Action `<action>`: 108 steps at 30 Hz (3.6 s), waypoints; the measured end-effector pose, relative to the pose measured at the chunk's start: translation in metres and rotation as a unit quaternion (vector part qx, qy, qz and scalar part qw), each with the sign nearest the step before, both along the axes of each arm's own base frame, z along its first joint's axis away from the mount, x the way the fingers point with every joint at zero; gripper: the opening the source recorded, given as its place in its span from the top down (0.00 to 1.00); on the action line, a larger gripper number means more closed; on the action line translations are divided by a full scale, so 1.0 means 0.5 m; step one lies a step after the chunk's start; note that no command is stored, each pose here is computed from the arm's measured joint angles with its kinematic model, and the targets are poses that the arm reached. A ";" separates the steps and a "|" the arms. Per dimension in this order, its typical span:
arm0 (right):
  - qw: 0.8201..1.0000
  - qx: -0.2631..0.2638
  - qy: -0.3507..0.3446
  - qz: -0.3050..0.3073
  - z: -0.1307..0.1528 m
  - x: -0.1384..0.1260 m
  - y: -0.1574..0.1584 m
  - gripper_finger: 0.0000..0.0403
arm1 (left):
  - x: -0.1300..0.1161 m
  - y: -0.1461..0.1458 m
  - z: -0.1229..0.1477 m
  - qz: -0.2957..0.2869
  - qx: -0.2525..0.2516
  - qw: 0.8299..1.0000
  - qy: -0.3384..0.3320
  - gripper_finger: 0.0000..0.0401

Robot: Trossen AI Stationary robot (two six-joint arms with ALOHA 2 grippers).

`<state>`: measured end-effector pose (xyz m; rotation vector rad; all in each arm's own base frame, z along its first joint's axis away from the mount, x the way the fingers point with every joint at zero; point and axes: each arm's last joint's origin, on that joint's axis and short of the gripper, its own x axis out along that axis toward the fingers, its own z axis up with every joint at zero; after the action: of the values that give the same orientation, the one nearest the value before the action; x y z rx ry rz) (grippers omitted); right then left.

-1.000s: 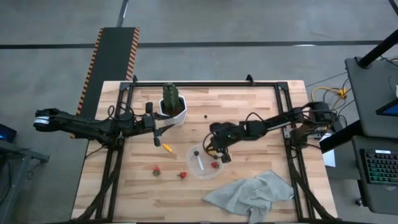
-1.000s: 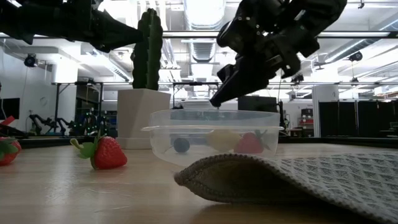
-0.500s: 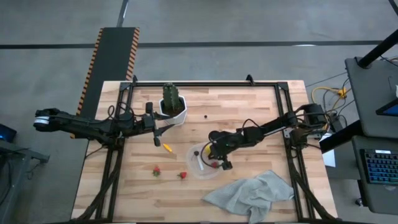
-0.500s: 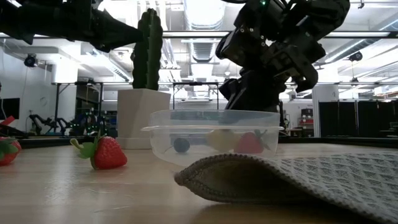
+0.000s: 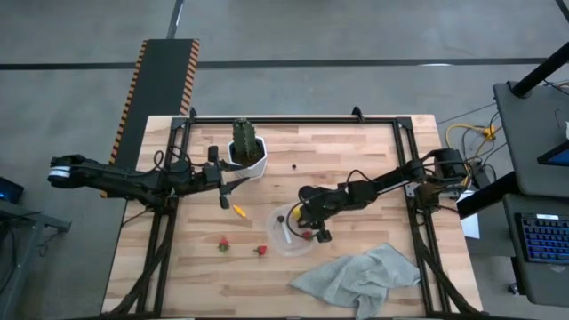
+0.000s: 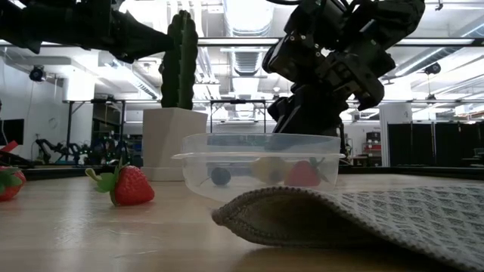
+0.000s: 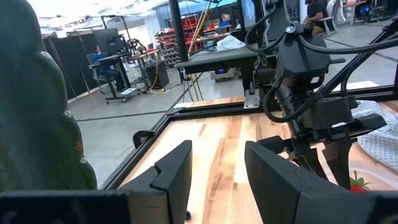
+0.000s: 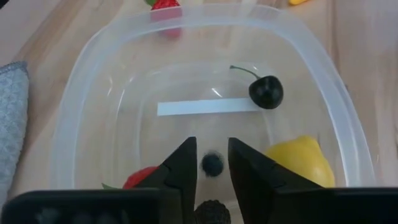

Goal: Pick and placing Produce into tupperware
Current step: Put the bottom blueberry into the transparent container, then put the blueberry into the transparent container

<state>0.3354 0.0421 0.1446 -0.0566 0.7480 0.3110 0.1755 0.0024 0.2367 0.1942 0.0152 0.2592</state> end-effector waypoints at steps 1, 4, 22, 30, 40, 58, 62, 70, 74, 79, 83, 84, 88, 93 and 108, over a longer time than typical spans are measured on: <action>1.000 0.001 0.000 -0.001 0.000 0.000 0.000 0.78 | 0.000 0.000 0.000 0.000 0.000 1.000 0.000 0.66; 1.000 0.001 0.000 -0.001 0.000 0.000 0.000 0.77 | 0.000 0.000 0.000 0.000 0.000 1.000 0.000 0.66; 0.987 -0.096 -0.079 -0.105 0.075 0.048 -0.174 0.74 | 0.000 0.000 0.000 0.000 0.001 1.000 -0.001 0.66; 0.987 -0.048 -0.075 -0.136 0.068 0.015 -0.302 0.57 | 0.000 0.000 0.000 0.000 0.001 1.000 -0.001 0.66; 0.990 -0.039 -0.021 -0.132 -0.013 0.018 -0.317 0.44 | 0.000 0.000 0.000 -0.001 -0.004 1.000 -0.001 0.66; 0.984 -0.055 0.015 -0.168 -0.053 0.015 -0.345 0.44 | 0.001 0.000 -0.002 -0.001 -0.008 1.000 0.003 0.66; 0.983 -0.051 0.019 -0.173 -0.065 0.033 -0.353 0.44 | 0.001 0.000 -0.002 -0.001 -0.001 1.000 0.004 0.66; 0.982 -0.055 0.035 -0.175 -0.074 0.059 -0.365 0.44 | 0.000 0.000 -0.002 -0.001 -0.001 1.000 0.004 0.66; 0.981 -0.058 0.035 -0.180 -0.067 0.057 -0.372 0.44 | 0.000 0.000 -0.002 -0.001 -0.002 1.000 0.004 0.66; 0.980 -0.061 0.047 -0.186 -0.064 0.047 -0.382 0.44 | 0.000 0.000 -0.002 -0.001 -0.002 1.000 0.004 0.66; 0.979 -0.060 0.049 -0.188 -0.065 0.044 -0.385 0.44 | 0.000 0.000 -0.002 -0.001 -0.003 1.000 0.004 0.66; 0.979 -0.059 0.049 -0.187 -0.065 0.044 -0.385 0.44 | 0.000 0.000 -0.002 -0.001 -0.003 1.000 0.004 0.66; 0.979 -0.059 0.050 -0.187 -0.065 0.044 -0.385 0.44 | 0.000 0.000 -0.002 -0.001 -0.003 1.000 0.004 0.66; 0.979 -0.057 0.051 -0.187 -0.065 0.043 -0.385 0.44 | 0.000 0.000 -0.002 -0.001 -0.003 1.000 0.004 0.66; 0.978 -0.048 0.056 -0.195 -0.066 0.042 -0.384 0.54 | 0.000 0.000 -0.002 -0.001 -0.003 1.000 0.004 0.66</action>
<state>0.3562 -0.1498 0.1115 0.0172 0.8674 -0.0979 0.1757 0.0023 0.2357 0.1892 0.0229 0.2571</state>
